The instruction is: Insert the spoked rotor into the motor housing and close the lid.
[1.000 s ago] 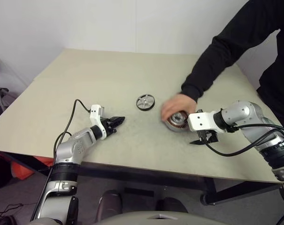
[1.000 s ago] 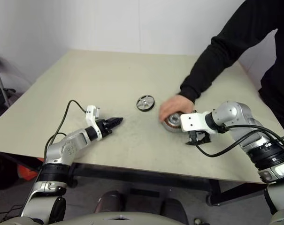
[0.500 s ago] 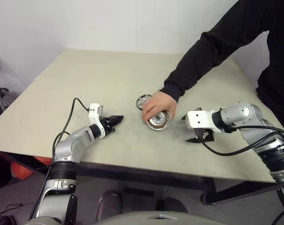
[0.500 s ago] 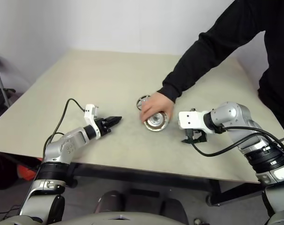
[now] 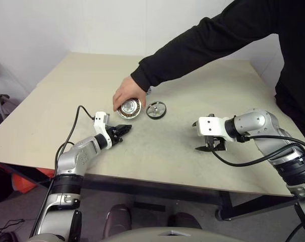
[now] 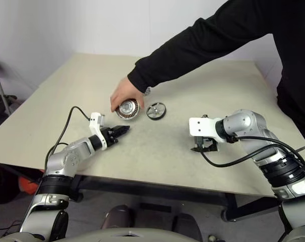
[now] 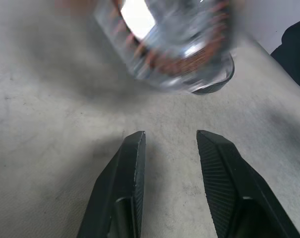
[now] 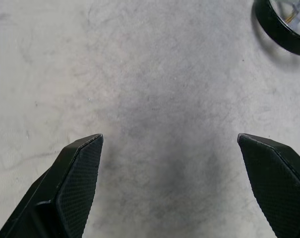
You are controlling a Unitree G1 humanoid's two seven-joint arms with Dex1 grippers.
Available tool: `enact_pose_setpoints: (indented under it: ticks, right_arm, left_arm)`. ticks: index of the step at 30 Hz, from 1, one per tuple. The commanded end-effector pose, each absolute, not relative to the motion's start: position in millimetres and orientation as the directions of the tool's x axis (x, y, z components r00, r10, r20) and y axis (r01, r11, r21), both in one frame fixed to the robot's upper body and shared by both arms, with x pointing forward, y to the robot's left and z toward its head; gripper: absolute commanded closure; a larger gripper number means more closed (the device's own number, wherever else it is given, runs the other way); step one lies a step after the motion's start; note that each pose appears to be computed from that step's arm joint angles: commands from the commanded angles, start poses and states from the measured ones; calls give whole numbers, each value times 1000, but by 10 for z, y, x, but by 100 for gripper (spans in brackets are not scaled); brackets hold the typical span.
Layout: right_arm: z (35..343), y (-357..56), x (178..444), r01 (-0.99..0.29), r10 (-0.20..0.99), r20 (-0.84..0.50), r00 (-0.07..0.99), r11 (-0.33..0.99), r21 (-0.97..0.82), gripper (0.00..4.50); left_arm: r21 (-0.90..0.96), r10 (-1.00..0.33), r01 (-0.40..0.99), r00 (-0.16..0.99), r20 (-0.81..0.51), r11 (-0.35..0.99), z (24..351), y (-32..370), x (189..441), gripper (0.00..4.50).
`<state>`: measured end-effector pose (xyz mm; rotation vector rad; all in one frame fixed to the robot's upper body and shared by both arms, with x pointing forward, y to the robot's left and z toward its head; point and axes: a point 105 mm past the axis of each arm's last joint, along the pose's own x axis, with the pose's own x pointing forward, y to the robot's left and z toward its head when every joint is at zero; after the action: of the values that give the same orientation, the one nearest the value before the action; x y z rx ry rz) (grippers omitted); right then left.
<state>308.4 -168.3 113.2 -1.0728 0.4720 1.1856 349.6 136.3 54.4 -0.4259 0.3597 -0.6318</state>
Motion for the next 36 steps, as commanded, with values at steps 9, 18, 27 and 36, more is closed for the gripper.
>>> enact_pose_setpoints:
  ticks: [9, 18, 27, 36]
  right_arm:
    - [1267, -1505, 3153, -878, 561, -725, 400, 8, -478, 3]
    - [1527, -1180, 3557, -817, 704, -429, 566, 412, -402, 3]
    - [1582, -1053, 3711, -747, 706, -283, 650, 661, -66, 3]
    - [1597, -978, 3686, -708, 671, -256, 695, 701, -84, 3]
  left_arm:
    - [-441, -593, 483, 790, -153, 757, 726, 1689, 3479, 274]
    - [-305, -588, 557, 809, -12, 772, 1189, 1632, 3492, 274]
    - [-59, -598, 595, 801, -38, 801, 1310, 1583, 3558, 274]
    - [146, -621, 651, 757, -202, 745, 1120, 1537, 3737, 274]
